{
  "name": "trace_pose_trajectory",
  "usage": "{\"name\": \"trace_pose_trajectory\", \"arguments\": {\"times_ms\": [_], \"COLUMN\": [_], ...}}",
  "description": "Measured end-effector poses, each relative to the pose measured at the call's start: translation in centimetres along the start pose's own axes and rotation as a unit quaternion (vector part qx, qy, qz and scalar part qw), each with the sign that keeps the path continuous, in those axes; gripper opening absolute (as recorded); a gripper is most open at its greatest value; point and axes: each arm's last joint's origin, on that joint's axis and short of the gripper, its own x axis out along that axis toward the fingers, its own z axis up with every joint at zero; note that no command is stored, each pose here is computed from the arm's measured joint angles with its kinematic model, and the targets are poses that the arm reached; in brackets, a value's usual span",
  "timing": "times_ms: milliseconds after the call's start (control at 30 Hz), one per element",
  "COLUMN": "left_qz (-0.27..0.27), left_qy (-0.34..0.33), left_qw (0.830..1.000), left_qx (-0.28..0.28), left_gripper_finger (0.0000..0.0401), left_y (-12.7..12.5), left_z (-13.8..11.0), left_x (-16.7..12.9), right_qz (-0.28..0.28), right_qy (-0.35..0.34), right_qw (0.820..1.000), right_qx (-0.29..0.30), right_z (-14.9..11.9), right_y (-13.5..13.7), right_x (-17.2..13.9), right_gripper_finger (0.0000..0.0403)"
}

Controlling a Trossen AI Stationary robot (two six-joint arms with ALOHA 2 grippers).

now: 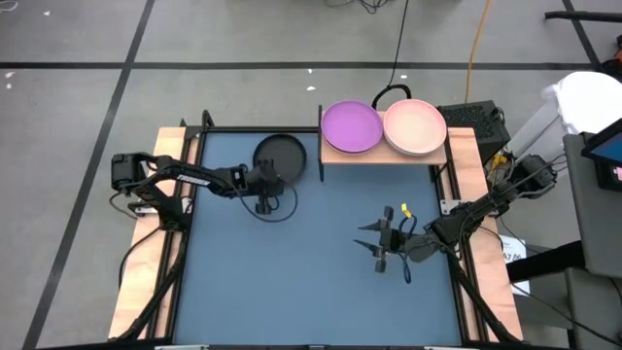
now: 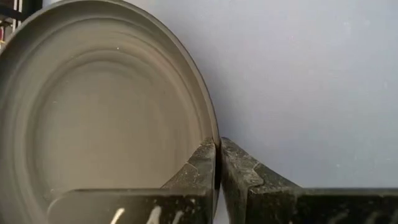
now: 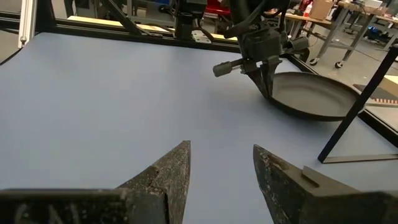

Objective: Place and stack plates onto a shelf
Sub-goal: Stack the black plate on top of the purple plate on the shelf

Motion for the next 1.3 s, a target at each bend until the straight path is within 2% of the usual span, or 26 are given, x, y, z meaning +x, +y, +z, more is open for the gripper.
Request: {"name": "trace_pose_trajectory", "arguments": {"times_ms": [167,333,533,900,1100,1300], "left_qz": [0.003,0.019,0.045,0.066,0.091,0.105], "left_qy": [-0.01,-0.043,-0.046,-0.051,-0.084,-0.135], "left_qw": [1.0,0.999,0.998,0.997,0.992,0.985], "left_qx": [0.001,-0.004,-0.022,0.001,0.006,0.031], "left_gripper_finger": [0.0011,0.0011,0.0011,0.0011,0.0011,0.001], "left_y": [0.1,1.1,3.4,7.6,10.7,12.6], "left_z": [0.5,2.0,3.9,8.0,10.1,11.8], "left_x": [-0.4,-2.4,-6.1,-12.0,-15.9,-18.7], "right_qz": [0.0,0.0,0.001,0.009,0.014,0.014], "right_qy": [0.0,0.0,-0.002,0.0,-0.001,-0.002], "right_qw": [1.0,1.0,1.0,1.0,1.0,1.0], "right_qx": [0.005,0.009,0.009,0.007,0.007,0.006], "right_z": [0.0,0.0,0.1,0.0,0.1,0.1], "right_y": [0.0,0.0,0.0,0.1,0.1,0.1], "right_x": [0.0,0.0,0.0,0.0,0.0,0.0], "right_gripper_finger": [0.0157,0.0157,0.0157,0.0157,0.0157,0.0157]}}
